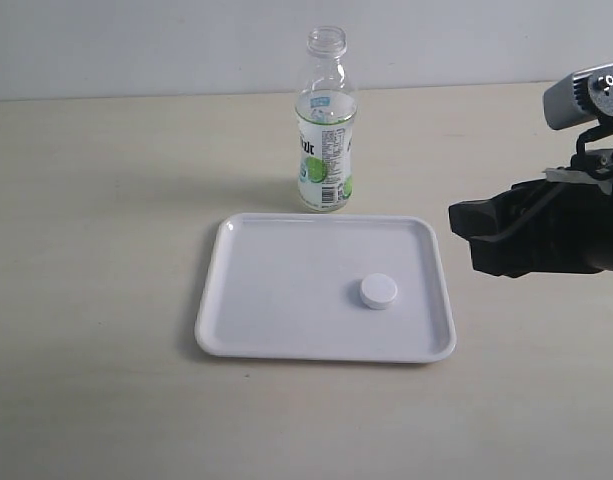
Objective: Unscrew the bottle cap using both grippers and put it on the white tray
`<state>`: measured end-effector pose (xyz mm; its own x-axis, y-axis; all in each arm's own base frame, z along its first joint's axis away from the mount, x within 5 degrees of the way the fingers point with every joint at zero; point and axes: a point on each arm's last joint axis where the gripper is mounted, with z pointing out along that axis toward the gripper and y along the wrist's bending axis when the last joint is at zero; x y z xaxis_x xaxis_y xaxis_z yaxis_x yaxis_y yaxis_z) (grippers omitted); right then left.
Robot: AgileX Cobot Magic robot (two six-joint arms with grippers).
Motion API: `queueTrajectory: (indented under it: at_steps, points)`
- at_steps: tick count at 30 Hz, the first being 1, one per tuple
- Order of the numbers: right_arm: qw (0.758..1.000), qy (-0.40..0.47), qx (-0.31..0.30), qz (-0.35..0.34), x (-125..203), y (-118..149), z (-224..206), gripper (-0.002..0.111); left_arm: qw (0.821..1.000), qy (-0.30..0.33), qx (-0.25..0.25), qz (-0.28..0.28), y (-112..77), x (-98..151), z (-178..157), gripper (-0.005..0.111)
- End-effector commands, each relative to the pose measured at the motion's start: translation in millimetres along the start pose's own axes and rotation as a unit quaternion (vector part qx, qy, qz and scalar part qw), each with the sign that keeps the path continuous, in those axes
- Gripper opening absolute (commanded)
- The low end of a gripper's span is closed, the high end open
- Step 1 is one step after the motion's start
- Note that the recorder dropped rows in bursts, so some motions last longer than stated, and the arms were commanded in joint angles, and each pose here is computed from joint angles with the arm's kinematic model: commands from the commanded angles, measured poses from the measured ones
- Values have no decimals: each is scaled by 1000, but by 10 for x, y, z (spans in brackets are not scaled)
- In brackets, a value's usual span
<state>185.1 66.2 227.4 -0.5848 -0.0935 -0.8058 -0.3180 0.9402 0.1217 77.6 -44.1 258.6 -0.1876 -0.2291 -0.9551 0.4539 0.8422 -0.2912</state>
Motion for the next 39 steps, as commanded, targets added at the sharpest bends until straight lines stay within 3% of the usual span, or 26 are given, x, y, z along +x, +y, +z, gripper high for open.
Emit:
queueTrajectory:
  at_steps: [1, 6, 7, 9, 12, 15, 18, 23, 28, 33, 39]
  points:
    - [1000, -3, 2, 2, 9, -2, -13, 62, 998, -42, 0, 54, -10, 51, -113, 0]
    - [1000, -3, 2, 2, 9, -2, -13, 62, 986, -159, -3, 50, -3, 16, -256, 0]
    - [1000, -3, 2, 2, 9, -2, -13, 62, 980, -198, -21, 24, 48, 28, -306, 0]
    - [1000, -3, 2, 2, 9, -2, -13, 62, 976, -207, -65, -17, 160, 104, -338, 0]
    - [1000, -3, 2, 2, 9, -2, -13, 62, 979, -161, -122, -25, 260, 203, -342, 0]
    - [1000, -3, 2, 2, 9, -2, -13, 62, 981, -110, -151, 42, 293, 284, -347, 0]
    - [1000, -12, 9, 1, -6, -15, -13, 62, 982, -52, -169, 70, 322, 389, -360, 0]
    - [1000, -12, 9, 1, -6, -15, -13, 62, 980, -11, -178, 92, 342, 454, -361, 0]
    - [1000, -12, 9, 1, -6, -15, -13, 62, 975, 63, -194, 85, 383, 588, -378, 0]
    - [1000, -12, 9, 1, -6, -15, -13, 62, 974, 79, -198, 82, 428, 715, -359, 0]
    - [1000, -12, 9, 1, -6, -15, -13, 62, 972, 69, -207, 87, 436, 696, -360, 0]
